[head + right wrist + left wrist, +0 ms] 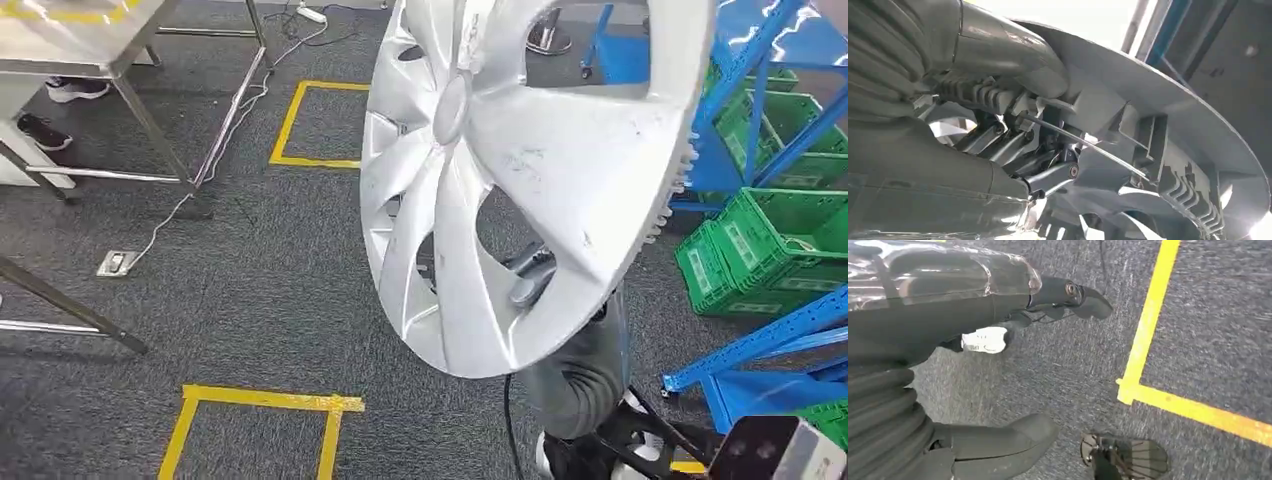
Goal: Take the parts from the cabinet and place them on the table.
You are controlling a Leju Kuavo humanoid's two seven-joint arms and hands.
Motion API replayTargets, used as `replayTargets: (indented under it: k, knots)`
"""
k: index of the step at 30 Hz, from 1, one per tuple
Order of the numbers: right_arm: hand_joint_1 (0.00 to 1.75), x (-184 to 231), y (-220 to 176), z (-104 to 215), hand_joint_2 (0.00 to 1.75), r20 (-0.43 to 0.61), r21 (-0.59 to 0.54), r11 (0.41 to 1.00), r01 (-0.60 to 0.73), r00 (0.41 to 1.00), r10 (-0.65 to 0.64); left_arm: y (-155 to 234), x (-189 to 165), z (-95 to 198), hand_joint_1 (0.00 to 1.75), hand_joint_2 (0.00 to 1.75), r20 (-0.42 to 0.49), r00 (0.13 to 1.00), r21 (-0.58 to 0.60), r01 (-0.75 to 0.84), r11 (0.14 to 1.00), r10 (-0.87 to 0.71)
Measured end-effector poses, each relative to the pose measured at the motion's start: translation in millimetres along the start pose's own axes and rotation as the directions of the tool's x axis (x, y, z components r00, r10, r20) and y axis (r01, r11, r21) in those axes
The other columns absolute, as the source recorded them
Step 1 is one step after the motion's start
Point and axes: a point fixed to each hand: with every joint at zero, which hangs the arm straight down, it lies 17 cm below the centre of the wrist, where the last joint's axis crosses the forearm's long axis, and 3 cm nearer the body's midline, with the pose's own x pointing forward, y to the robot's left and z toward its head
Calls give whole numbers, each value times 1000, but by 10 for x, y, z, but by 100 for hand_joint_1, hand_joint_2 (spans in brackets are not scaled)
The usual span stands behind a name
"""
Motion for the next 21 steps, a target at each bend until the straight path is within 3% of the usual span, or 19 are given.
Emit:
replayTargets:
  k: [21]
  knots:
    - [175, -51, -19, 51, 175, -10, -33, 999, 1, 1000, -2, 32, 185, 6, 0, 175, 104, 994, 0, 19, 1000, -19]
